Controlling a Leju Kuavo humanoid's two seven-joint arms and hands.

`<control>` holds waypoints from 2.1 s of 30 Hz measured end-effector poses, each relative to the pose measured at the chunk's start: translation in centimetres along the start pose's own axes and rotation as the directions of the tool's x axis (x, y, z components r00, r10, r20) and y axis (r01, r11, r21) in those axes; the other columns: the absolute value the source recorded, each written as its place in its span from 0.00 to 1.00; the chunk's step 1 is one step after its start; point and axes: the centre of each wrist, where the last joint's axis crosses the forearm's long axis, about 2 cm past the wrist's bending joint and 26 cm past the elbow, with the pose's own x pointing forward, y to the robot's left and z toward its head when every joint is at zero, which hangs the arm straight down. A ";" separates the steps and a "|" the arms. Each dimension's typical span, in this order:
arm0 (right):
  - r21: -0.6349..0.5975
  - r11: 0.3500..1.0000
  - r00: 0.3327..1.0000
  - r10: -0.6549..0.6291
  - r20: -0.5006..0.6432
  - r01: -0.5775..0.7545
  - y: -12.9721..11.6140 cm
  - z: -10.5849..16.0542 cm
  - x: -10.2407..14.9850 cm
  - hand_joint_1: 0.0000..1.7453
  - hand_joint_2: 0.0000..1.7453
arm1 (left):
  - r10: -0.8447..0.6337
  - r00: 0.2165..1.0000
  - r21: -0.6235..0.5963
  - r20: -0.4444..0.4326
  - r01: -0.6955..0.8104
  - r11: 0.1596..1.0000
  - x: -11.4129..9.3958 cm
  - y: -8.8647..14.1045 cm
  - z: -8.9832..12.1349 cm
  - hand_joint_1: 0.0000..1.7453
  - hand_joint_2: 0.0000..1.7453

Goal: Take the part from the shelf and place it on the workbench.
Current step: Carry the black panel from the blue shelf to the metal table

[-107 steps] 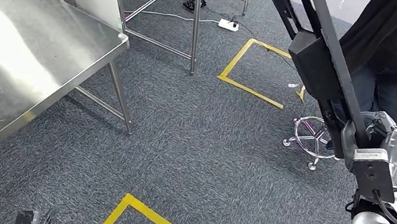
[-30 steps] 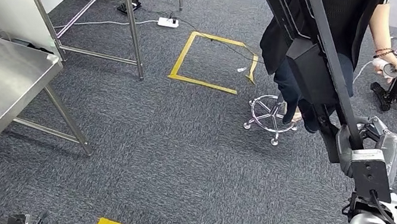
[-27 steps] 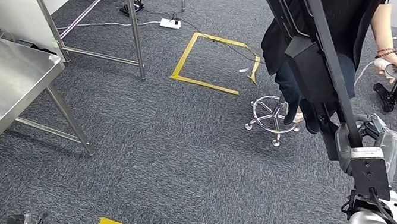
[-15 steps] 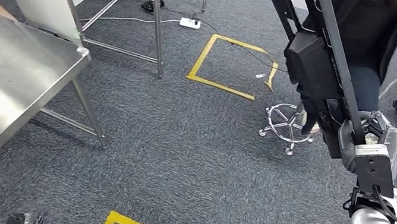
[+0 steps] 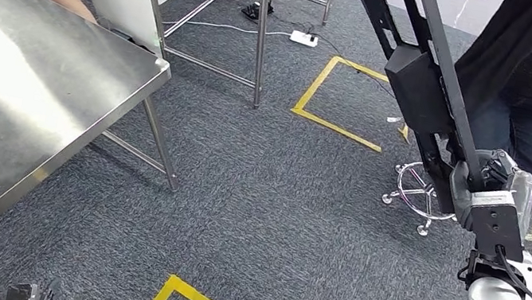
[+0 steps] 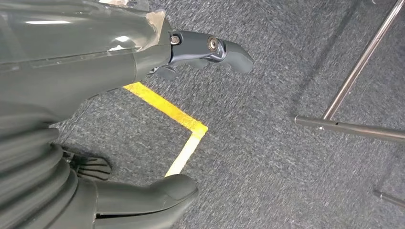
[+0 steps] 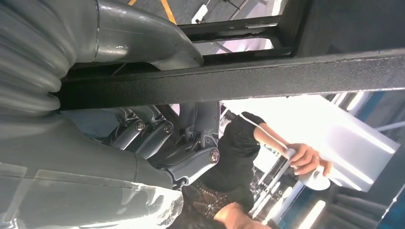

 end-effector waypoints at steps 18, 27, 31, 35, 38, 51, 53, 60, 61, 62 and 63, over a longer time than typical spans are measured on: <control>-0.014 1.000 1.000 -0.009 0.005 0.009 0.1 0.1 0.0 1.00 1.00 | 0.026 1.000 0.029 0.008 -0.026 0.999 0.1 -0.1 -0.2 0.00 1.00; -0.089 0.996 1.000 -0.019 -0.024 0.016 -0.8 3.0 -0.7 1.00 1.00 | 0.066 0.998 0.094 -0.002 -0.066 0.993 -0.5 0.7 0.8 0.00 1.00; -0.157 0.987 0.998 -0.047 -0.047 0.039 -1.7 6.0 -0.8 1.00 1.00 | 0.078 0.997 0.134 -0.029 -0.073 0.988 -1.5 2.0 2.3 0.00 1.00; -0.202 0.979 0.996 -0.054 -0.076 0.038 -2.9 9.2 -0.7 1.00 1.00 | 0.091 0.995 0.152 -0.033 -0.085 0.985 -1.8 2.8 3.0 0.00 1.00; -0.214 0.976 0.994 -0.055 -0.096 0.034 -3.6 10.7 -0.5 1.00 1.00 | 0.094 0.995 0.148 -0.040 -0.087 0.985 -2.0 3.0 3.5 0.00 1.00; -0.184 0.979 0.988 -0.112 -0.102 0.092 -4.6 10.4 -0.5 1.00 1.00 | 0.116 0.993 0.152 0.011 -0.117 0.981 -1.0 2.0 2.6 0.00 1.00; -0.181 0.979 0.987 -0.114 -0.111 0.093 -4.5 10.4 -0.6 1.00 1.00 | 0.123 0.992 0.156 0.007 -0.122 0.980 -1.1 1.9 2.8 0.00 1.00; -0.148 0.983 0.985 -0.131 -0.115 0.113 -4.8 9.2 -0.9 1.00 1.00 | 0.142 0.990 0.185 0.021 -0.143 0.972 -0.9 2.0 3.0 0.00 1.00; -0.144 0.983 0.985 -0.132 -0.112 0.116 -4.8 8.9 -1.0 1.00 1.00 | 0.145 0.989 0.190 0.019 -0.146 0.971 -1.0 2.1 3.1 0.00 1.00; -0.142 0.983 0.985 -0.133 -0.107 0.118 -4.8 8.5 -1.0 1.00 1.00 | 0.148 0.989 0.195 0.018 -0.148 0.970 -1.1 2.2 3.3 0.00 1.00; -0.142 0.983 0.986 -0.133 -0.102 0.118 -4.8 8.2 -1.0 1.00 1.00 | 0.151 0.988 0.197 0.018 -0.151 0.969 -1.2 2.2 3.3 0.00 1.00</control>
